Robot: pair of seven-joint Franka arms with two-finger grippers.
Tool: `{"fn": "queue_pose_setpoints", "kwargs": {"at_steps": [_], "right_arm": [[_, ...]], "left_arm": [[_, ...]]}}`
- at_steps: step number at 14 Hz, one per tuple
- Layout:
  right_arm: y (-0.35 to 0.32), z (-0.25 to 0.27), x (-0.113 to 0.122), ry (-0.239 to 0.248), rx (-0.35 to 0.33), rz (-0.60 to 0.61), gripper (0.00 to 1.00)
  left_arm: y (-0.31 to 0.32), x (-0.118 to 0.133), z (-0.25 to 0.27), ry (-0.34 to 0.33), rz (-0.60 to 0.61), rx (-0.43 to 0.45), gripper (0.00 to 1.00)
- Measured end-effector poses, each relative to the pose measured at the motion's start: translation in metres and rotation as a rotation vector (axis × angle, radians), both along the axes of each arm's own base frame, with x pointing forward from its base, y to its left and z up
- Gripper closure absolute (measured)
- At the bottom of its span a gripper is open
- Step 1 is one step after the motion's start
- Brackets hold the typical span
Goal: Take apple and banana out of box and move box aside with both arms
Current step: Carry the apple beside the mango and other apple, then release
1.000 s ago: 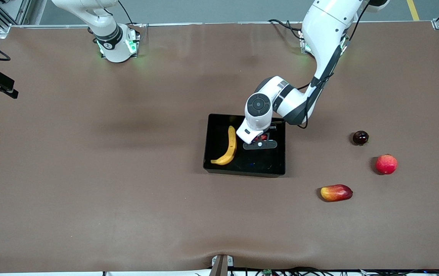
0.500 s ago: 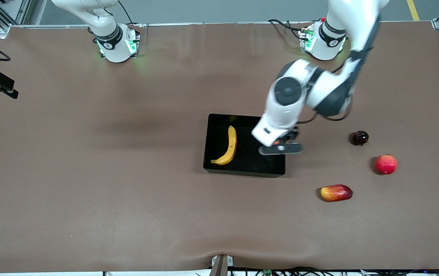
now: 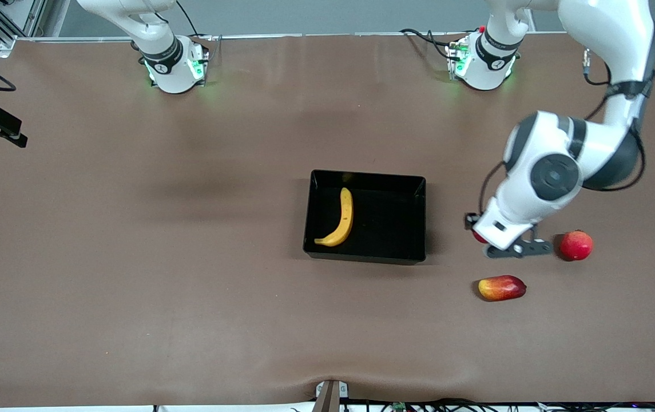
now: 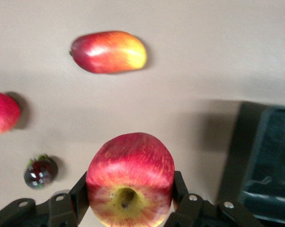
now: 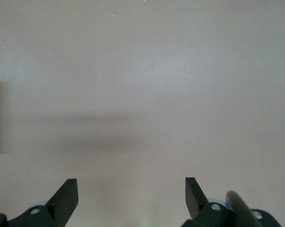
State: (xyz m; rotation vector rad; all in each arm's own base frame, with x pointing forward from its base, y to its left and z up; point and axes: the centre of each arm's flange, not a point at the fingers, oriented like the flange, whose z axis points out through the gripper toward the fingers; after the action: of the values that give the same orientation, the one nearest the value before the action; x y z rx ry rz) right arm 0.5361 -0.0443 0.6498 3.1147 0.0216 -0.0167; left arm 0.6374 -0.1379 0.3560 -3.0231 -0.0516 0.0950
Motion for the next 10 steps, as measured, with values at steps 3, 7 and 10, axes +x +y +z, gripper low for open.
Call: {"fn": "queue_pose_setpoints", "kwargs": {"at_steps": [3, 7, 10], "right_arm": [[0.000, 0.000, 0.000, 0.000, 0.000, 0.000, 0.00], [0.000, -0.001, 0.000, 0.001, 0.000, 0.000, 0.00], [0.000, -0.001, 0.000, 0.001, 0.000, 0.000, 0.00]], "left_arm": [[0.051, 0.024, -0.044, -0.022, -0.021, 0.016, 0.30], [0.062, 0.044, -0.085, -0.043, -0.080, 0.018, 0.30], [0.098, 0.062, -0.068, -0.072, -0.152, 0.024, 0.30]]}}
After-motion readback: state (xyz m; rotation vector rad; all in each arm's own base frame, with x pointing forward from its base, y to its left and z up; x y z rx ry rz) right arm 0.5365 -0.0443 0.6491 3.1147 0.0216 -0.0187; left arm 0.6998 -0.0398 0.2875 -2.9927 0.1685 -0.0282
